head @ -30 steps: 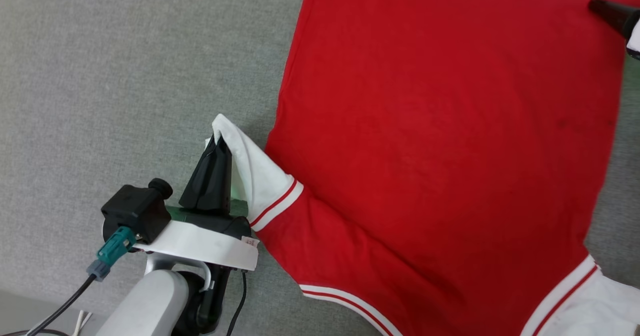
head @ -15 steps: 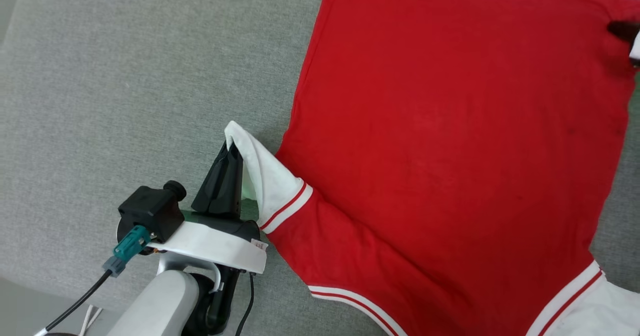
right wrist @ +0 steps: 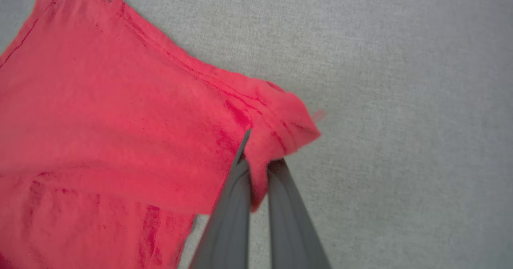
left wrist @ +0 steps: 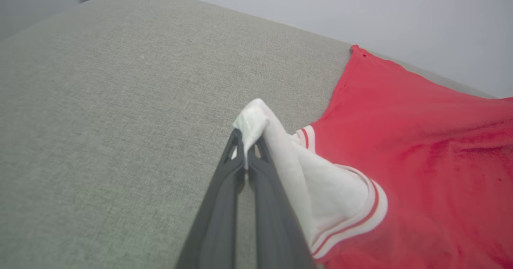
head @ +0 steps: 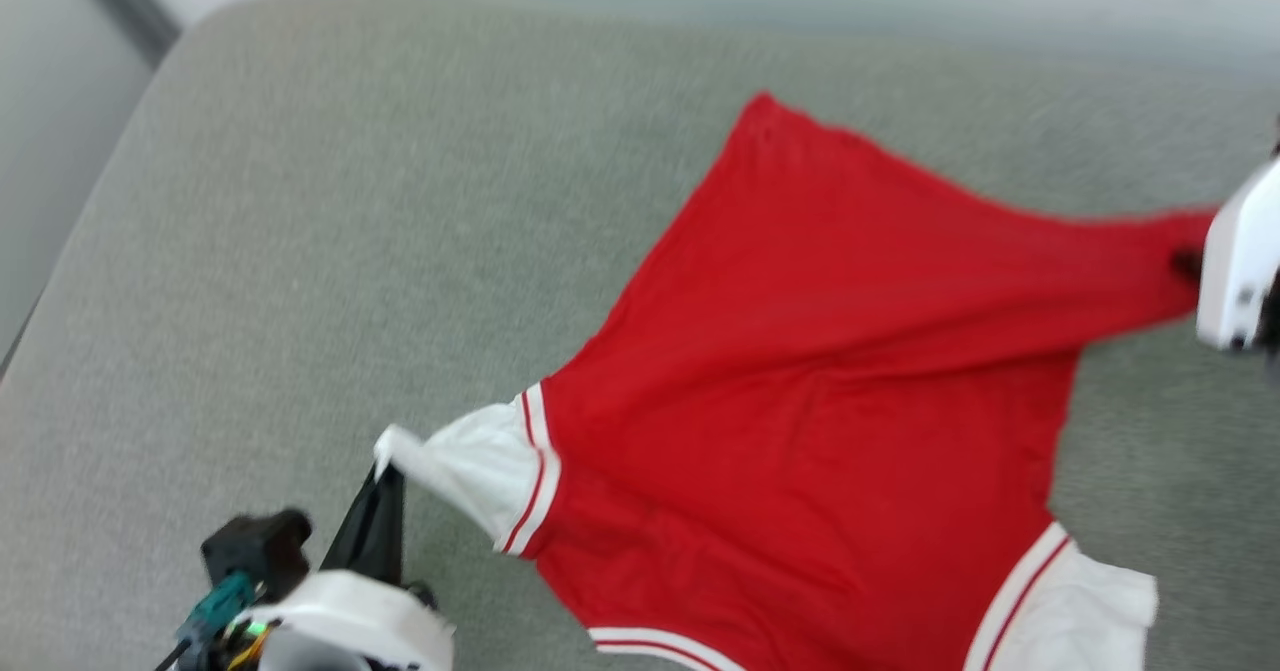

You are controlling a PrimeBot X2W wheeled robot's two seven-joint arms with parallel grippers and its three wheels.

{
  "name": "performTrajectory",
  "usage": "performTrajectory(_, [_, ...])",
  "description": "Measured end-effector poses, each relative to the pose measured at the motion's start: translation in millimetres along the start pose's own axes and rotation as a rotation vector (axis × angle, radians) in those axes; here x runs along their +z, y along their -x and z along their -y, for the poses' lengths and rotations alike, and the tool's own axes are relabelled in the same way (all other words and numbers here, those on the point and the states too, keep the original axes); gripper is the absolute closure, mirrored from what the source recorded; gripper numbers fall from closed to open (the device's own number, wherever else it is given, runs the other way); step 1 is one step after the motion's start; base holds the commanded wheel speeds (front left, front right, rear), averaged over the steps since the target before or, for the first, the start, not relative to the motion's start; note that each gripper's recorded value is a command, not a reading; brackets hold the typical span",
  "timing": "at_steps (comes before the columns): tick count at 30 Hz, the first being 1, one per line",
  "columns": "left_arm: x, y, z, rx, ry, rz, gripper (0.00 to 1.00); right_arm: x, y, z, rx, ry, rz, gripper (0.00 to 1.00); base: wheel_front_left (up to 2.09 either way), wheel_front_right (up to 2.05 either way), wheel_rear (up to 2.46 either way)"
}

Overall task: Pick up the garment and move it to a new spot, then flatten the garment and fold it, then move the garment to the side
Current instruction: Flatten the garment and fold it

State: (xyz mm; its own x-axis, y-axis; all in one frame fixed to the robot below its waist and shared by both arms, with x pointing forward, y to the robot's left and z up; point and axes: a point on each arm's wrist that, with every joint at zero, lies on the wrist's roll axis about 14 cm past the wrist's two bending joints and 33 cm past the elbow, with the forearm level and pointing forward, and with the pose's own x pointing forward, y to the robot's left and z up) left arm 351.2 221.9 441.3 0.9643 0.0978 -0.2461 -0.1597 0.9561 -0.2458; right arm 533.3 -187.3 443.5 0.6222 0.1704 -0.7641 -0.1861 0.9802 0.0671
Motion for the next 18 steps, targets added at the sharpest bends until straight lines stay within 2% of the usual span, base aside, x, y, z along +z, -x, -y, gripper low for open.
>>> performTrajectory(5, [0,22,-3,0.007,0.026,0.003,1.00,-75,47,21,-0.048,-0.004,-0.073,1.00,0.00,0.00,0.00])
performTrajectory(10, [0,26,7,-0.033,0.014,-0.010,1.00,-175,92,34,-0.077,-0.082,-0.201,1.00,0.00,0.00,0.00])
performTrajectory(12, [2,26,15,-0.061,0.011,-0.008,1.00,-216,109,31,-0.077,-0.125,-0.271,1.00,0.00,0.00,0.00])
performTrajectory(13, [2,26,15,-0.061,0.011,-0.008,1.00,-216,109,31,-0.077,-0.125,-0.271,1.00,0.00,0.00,0.00])
performTrajectory(14, [3,24,22,-0.084,0.004,-0.011,1.00,-252,123,22,-0.066,-0.164,-0.330,1.00,0.00,0.00,0.00])
performTrajectory(18, [4,21,35,-0.126,-0.008,-0.018,1.00,-290,143,2,-0.031,-0.261,-0.370,1.00,0.00,0.00,0.00])
